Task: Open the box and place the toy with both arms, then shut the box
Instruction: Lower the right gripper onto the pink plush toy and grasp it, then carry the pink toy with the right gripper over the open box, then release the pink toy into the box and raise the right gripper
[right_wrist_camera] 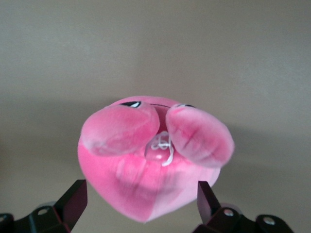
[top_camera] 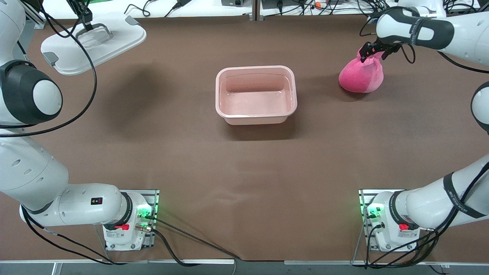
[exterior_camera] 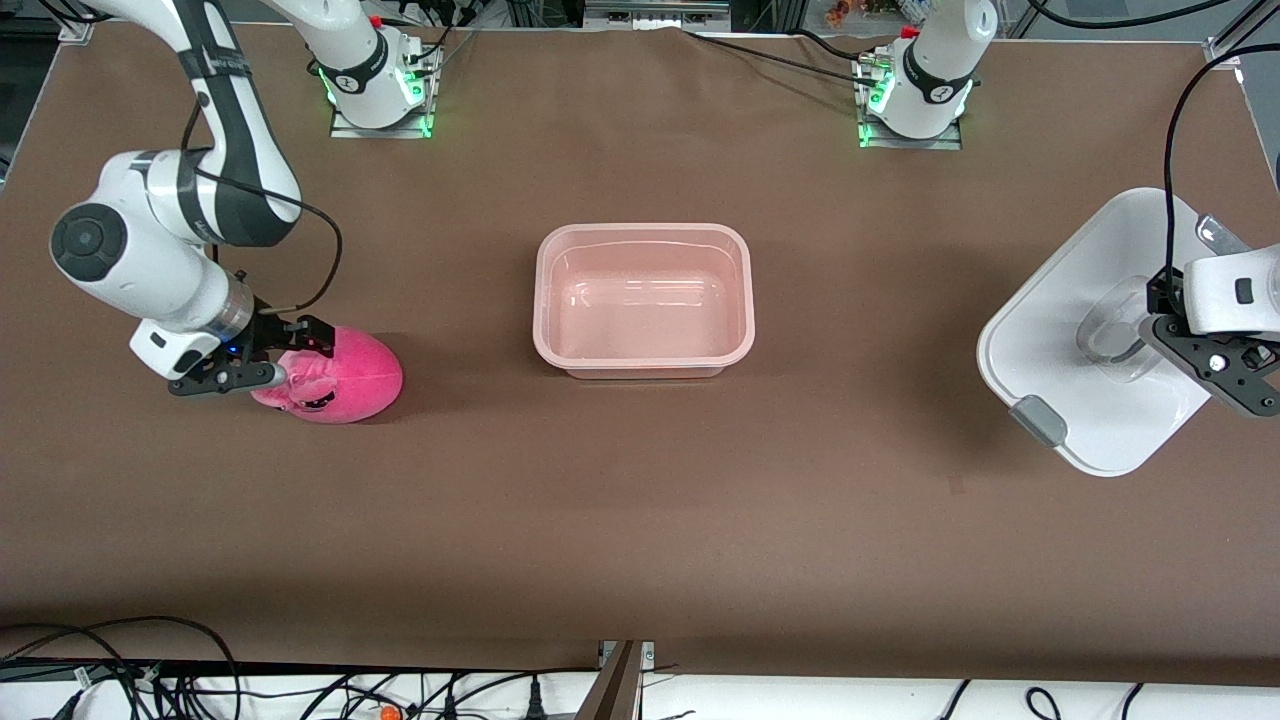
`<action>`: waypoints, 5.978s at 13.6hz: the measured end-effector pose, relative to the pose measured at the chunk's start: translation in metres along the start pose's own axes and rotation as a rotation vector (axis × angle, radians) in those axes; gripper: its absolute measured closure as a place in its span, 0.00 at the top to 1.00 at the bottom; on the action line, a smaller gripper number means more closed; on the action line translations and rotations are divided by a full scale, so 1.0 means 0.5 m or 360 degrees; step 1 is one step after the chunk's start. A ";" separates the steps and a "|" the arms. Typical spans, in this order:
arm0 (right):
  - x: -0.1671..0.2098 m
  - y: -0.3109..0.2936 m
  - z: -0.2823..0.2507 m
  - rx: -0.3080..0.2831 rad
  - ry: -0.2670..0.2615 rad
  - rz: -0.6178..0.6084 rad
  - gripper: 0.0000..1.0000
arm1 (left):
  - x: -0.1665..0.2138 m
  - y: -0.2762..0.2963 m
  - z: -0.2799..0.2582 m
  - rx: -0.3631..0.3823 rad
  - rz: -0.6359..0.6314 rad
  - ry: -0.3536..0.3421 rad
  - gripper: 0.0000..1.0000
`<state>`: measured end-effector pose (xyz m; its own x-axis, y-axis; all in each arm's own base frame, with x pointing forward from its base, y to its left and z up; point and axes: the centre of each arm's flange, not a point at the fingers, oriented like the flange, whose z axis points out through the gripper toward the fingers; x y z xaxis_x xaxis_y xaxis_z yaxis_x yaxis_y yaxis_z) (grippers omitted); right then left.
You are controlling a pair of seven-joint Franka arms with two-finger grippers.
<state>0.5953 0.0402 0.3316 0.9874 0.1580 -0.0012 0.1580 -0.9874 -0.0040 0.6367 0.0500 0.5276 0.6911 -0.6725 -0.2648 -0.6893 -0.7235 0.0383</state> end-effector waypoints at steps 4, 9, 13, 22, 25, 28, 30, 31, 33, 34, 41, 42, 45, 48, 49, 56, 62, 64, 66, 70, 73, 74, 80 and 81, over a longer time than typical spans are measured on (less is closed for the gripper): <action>0.014 0.002 0.045 -0.0018 0.0042 -0.0011 0.99 | 0.000 0.000 0.000 0.0000 0.0000 0.0000 0.07; 0.011 0.004 0.083 -0.0031 0.0087 -0.0012 0.72 | 0.000 0.000 0.000 0.0000 0.0001 0.0000 0.07; 0.011 0.004 0.074 -0.0031 0.0097 -0.0014 0.31 | 0.000 0.000 0.000 0.0000 0.0001 0.0000 0.07; 0.048 -0.014 -0.004 -0.0011 0.0023 -0.0209 0.09 | 0.004 0.004 -0.001 -0.0006 0.0008 0.0007 0.07; 0.088 -0.071 -0.117 0.0005 -0.0005 -0.0290 0.09 | 0.005 0.005 -0.001 -0.0007 0.0009 0.0007 0.07; 0.107 -0.199 -0.209 0.0016 -0.0048 -0.0444 0.09 | 0.005 0.005 -0.001 -0.0007 0.0010 0.0008 0.07; 0.108 -0.287 -0.230 0.0017 -0.0075 -0.0541 0.09 | 0.005 0.005 -0.001 -0.0007 0.0009 0.0007 0.07; 0.104 -0.339 -0.237 0.0015 -0.0085 -0.0593 0.09 | 0.005 0.005 -0.001 -0.0007 0.0009 0.0007 0.07; 0.085 -0.448 -0.257 0.0009 -0.0116 -0.0654 0.09 | 0.005 0.005 -0.001 -0.0007 0.0009 0.0007 0.07; 0.070 -0.502 -0.273 0.0005 -0.0128 -0.0669 0.09 | 0.005 0.005 -0.001 -0.0007 0.0009 0.0007 0.07; -0.048 -0.811 -0.296 -0.0032 -0.0171 -0.0965 0.09 | 0.006 0.006 -0.001 -0.0007 0.0012 0.0008 0.07; -0.054 -0.847 -0.289 -0.0041 -0.0177 -0.1007 0.09 | 0.007 0.007 -0.001 -0.0007 0.0013 0.0008 0.07; -0.049 -0.929 -0.264 -0.0082 -0.0213 -0.1132 0.09 | 0.007 0.007 -0.001 -0.0007 0.0013 0.0008 0.07; -0.035 -0.972 -0.217 -0.0138 -0.0224 -0.1254 0.09 | 0.008 0.007 -0.001 -0.0010 0.0014 0.0011 0.07; -0.035 -0.981 -0.198 -0.0151 -0.0241 -0.1288 0.09 | 0.008 0.008 -0.001 -0.0011 0.0015 0.0012 0.07; -0.060 -1.036 -0.072 -0.0322 -0.0349 -0.1475 0.09 | 0.008 0.008 -0.001 -0.0013 0.0015 0.0014 0.07; -0.048 -1.060 0.058 -0.0377 -0.0342 -0.1515 0.23 | 0.008 0.008 -0.001 -0.0013 0.0015 0.0013 0.07; -0.048 -1.072 0.073 -0.0416 -0.0309 -0.1536 0.41 | 0.008 0.008 -0.001 -0.0013 0.0015 0.0013 0.07; -0.040 -1.070 0.049 -0.0435 -0.0275 -0.1522 0.63 | 0.008 0.008 -0.001 -0.0013 0.0015 0.0013 0.07; 0.017 -1.008 -0.107 -0.0472 -0.0089 -0.1407 1.00 | 0.008 0.008 -0.001 -0.0013 0.0015 0.0013 0.07; 0.023 -0.944 -0.280 -0.0459 0.0024 -0.1311 1.00 | 0.014 0.014 -0.002 -0.0028 0.0025 0.0030 0.07; 0.023 -0.912 -0.327 -0.0450 0.0031 -0.1252 1.00 | 0.022 0.021 -0.004 -0.0034 0.0040 0.0038 0.07; 0.060 -0.626 -0.457 -0.0230 -0.0061 -0.0655 1.00 | 0.203 0.232 -0.032 -0.0025 0.0390 0.0061 0.07; 0.057 -0.570 -0.468 -0.0194 -0.0078 -0.0543 1.00 | 0.247 0.298 -0.036 -0.0009 0.0452 0.0051 0.07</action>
<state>0.5786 0.3252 0.5666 0.8771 0.4754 -0.0683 0.4802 -0.8706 0.1068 0.6232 -0.1438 0.5181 0.4771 -0.8529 -0.2119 -0.8552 -0.5061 0.1118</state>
